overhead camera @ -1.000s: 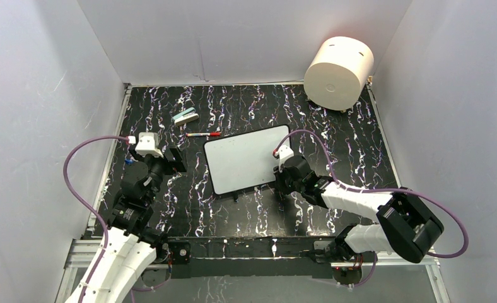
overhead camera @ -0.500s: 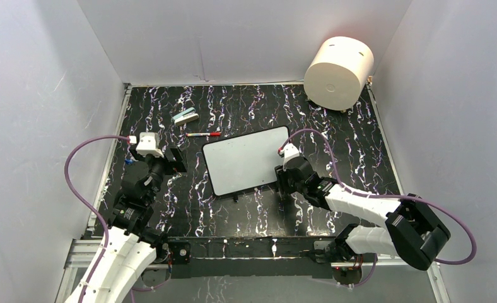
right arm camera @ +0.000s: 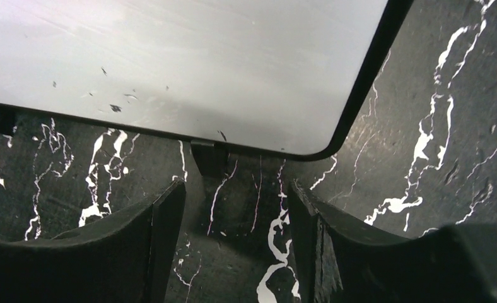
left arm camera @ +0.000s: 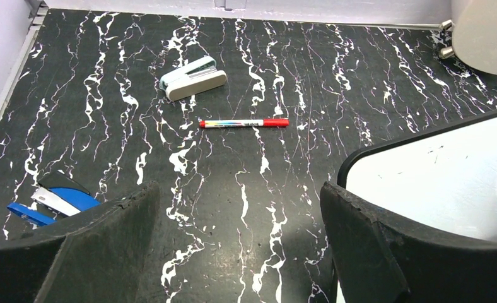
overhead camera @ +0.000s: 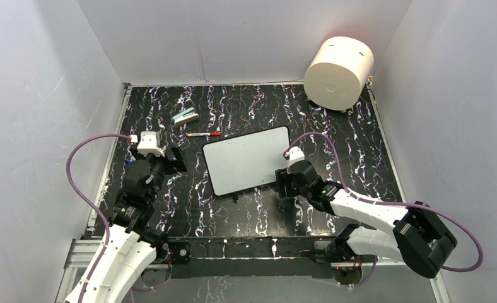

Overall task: Write a sentence on the whiteboard
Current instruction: Move the whiteboard to the center of the board, then pick up the whiteboard marker at the center of the board.

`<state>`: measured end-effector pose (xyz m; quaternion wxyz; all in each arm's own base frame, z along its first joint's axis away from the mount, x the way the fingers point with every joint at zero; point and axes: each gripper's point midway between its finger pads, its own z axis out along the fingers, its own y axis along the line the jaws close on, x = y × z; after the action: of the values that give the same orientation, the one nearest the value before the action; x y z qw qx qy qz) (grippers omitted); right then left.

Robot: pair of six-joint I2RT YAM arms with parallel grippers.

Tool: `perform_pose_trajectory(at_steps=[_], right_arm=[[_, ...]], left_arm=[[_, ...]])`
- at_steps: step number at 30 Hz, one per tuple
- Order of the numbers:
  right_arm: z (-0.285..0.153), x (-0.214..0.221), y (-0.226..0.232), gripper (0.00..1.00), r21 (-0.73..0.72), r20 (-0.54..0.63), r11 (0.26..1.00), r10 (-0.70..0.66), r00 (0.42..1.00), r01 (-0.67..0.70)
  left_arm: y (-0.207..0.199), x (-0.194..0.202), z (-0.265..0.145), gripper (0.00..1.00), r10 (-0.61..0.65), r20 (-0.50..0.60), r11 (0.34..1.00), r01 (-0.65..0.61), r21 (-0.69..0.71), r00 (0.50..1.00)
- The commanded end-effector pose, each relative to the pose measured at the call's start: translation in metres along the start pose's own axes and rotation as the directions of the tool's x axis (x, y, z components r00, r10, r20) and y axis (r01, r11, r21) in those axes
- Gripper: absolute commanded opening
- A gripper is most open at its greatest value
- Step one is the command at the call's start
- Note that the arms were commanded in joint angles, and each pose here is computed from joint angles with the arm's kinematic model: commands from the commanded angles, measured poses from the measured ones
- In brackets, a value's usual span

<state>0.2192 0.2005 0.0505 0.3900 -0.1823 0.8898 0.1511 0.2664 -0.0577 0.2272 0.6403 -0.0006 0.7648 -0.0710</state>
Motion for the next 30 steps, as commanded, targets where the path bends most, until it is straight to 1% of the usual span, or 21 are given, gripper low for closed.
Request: perform_pose_trajectory(at_steps=[1, 6, 11, 18, 22, 24, 30], right_arm=[[0.004, -0.005, -0.001, 0.69, 0.026, 0.03, 0.998, 0.056, 0.998, -0.056], [0.013, -0.002, -0.005, 0.7, 0.071, 0.019, 0.993, 0.096, 0.995, -0.097], [0.014, -0.003, -0.02, 0.71, 0.166, 0.049, 0.975, 0.144, 0.988, -0.151], [0.008, -0.008, -0.037, 0.72, 0.25, 0.109, 0.946, 0.185, 0.977, -0.207], [0.004, -0.012, -0.033, 0.74, 0.225, 0.113, 0.955, 0.173, 0.978, -0.195], [-0.001, -0.016, -0.03, 0.77, 0.2, 0.123, 0.96, 0.173, 0.977, -0.195], [-0.022, -0.04, -0.026, 0.83, 0.167, 0.172, 0.971, 0.142, 0.975, -0.171]], left_arm=[[0.002, -0.004, 0.001, 0.93, -0.001, 0.018, 1.0, 0.001, -0.014, 1.0], [0.003, -0.004, 0.001, 0.93, -0.002, 0.017, 1.0, 0.002, -0.02, 1.0], [0.003, -0.003, 0.002, 0.93, -0.002, 0.012, 1.0, 0.003, -0.021, 1.0], [0.002, -0.001, 0.004, 0.93, 0.0, 0.001, 1.0, 0.0, -0.021, 1.0], [0.003, 0.003, 0.006, 0.93, 0.006, -0.015, 1.0, -0.006, -0.026, 1.0], [0.003, 0.006, 0.009, 0.93, 0.012, -0.035, 0.999, -0.013, -0.032, 0.999], [0.001, 0.021, 0.029, 0.93, 0.043, -0.168, 0.998, -0.051, -0.041, 0.985]])
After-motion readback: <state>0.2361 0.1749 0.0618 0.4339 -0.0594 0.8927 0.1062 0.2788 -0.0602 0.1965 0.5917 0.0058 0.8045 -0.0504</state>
